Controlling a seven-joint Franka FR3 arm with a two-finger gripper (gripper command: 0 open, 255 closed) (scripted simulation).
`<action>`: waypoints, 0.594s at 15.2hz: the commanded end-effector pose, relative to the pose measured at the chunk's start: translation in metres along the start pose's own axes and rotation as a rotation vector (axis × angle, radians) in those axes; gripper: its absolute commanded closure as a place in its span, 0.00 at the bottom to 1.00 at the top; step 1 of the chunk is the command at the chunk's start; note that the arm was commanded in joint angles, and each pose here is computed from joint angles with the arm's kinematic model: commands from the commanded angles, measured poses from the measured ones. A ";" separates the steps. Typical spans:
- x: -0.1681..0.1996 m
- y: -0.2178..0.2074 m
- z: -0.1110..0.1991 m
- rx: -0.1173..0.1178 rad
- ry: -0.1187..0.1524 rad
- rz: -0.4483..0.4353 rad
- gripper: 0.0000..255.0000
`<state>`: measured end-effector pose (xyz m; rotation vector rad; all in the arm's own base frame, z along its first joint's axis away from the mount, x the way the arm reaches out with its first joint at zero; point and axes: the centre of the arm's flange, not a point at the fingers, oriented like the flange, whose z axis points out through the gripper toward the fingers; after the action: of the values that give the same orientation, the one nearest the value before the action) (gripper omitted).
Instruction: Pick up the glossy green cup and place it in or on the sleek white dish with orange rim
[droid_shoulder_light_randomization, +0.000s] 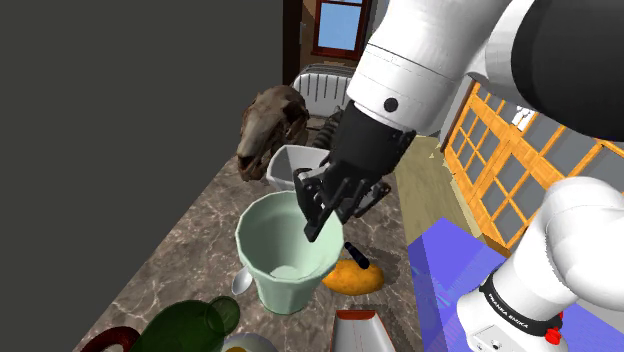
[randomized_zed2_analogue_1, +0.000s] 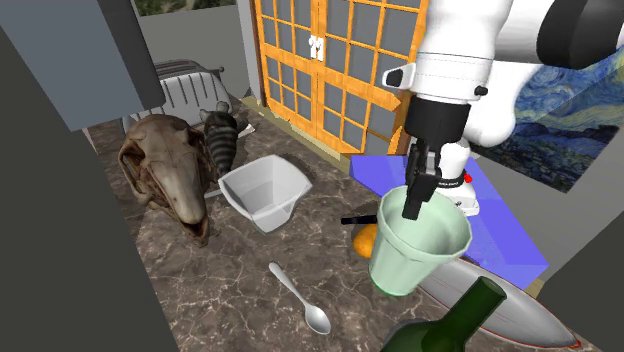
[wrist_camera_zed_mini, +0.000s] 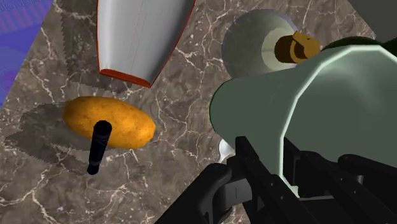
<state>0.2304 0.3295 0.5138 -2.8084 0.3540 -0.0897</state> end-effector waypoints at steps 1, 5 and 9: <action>-0.025 0.008 -0.007 0.001 0.000 0.001 1.00; -0.074 0.025 -0.019 0.001 0.000 0.001 1.00; -0.122 0.041 -0.032 0.001 0.000 0.001 1.00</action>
<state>0.1117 0.3154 0.5274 -2.8077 0.3536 -0.0912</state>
